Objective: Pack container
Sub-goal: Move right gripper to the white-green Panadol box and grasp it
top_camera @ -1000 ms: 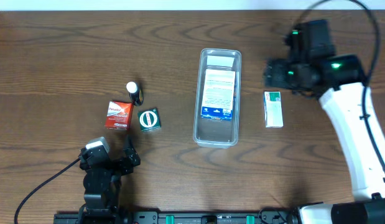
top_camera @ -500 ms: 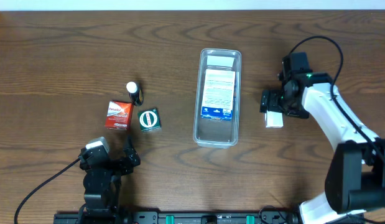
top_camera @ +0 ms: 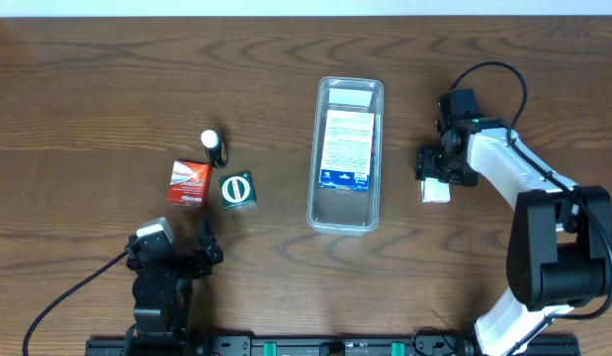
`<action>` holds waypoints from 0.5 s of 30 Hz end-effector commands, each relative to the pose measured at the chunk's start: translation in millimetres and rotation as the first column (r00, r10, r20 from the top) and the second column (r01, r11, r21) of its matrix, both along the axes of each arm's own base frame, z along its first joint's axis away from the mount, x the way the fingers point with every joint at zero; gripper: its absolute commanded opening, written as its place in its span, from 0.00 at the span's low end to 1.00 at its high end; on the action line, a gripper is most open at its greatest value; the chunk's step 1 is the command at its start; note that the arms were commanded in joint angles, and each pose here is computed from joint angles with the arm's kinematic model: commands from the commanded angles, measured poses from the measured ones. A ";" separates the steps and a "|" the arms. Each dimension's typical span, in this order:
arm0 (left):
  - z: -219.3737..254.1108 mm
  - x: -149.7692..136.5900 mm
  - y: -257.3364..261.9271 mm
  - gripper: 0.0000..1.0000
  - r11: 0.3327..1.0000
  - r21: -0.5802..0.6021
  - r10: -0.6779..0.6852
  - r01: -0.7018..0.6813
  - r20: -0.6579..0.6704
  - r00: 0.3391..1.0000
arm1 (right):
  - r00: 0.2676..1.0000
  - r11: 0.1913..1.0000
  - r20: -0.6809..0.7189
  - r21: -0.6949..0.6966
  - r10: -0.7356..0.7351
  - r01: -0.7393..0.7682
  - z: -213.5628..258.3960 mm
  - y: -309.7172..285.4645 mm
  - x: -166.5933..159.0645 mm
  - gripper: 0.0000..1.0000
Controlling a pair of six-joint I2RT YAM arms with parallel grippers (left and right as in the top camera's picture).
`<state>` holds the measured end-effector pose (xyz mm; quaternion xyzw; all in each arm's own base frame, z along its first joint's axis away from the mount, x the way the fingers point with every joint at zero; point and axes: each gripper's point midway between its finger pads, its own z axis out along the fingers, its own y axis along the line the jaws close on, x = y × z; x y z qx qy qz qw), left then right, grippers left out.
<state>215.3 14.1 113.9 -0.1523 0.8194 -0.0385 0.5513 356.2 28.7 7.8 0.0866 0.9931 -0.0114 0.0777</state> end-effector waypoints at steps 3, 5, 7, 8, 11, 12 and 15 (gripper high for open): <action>-7.7 -0.2 1.8 0.98 1.000 0.015 0.004 -0.003 -0.015 1.000 | 1.000 1.000 -0.005 0.011 0.010 -0.010 -3.7 4.5 -0.8 0.55; -7.7 -0.2 1.8 0.98 1.000 0.015 0.004 -0.003 -0.015 1.000 | 1.000 1.000 -0.011 0.010 0.020 -0.020 -5.6 4.6 -1.4 0.55; -7.9 -0.2 1.8 0.98 1.000 0.015 0.004 -0.003 -0.015 1.000 | 0.999 0.999 -0.021 0.007 0.032 -0.032 -9.0 4.5 -2.5 0.50; -7.7 -0.2 1.8 0.98 1.000 0.015 0.004 -0.003 -0.015 1.000 | 0.999 0.999 -0.027 0.007 0.031 -0.031 -11.2 4.3 -2.9 0.49; -7.7 -0.2 1.8 0.98 1.000 0.015 0.004 -0.003 -0.015 1.000 | 0.999 0.999 -0.038 0.011 0.032 -0.031 -15.6 5.0 -4.0 0.42; -7.7 -0.2 1.8 0.98 1.000 0.015 0.004 -0.003 -0.015 1.000 | 0.999 0.999 -0.039 0.014 0.032 -0.032 -15.8 5.6 -4.2 0.39; -7.7 -0.2 1.8 0.98 1.000 0.015 0.004 -0.003 -0.015 1.000 | 0.999 0.999 -0.038 0.014 0.032 -0.032 -14.8 5.5 -4.1 0.30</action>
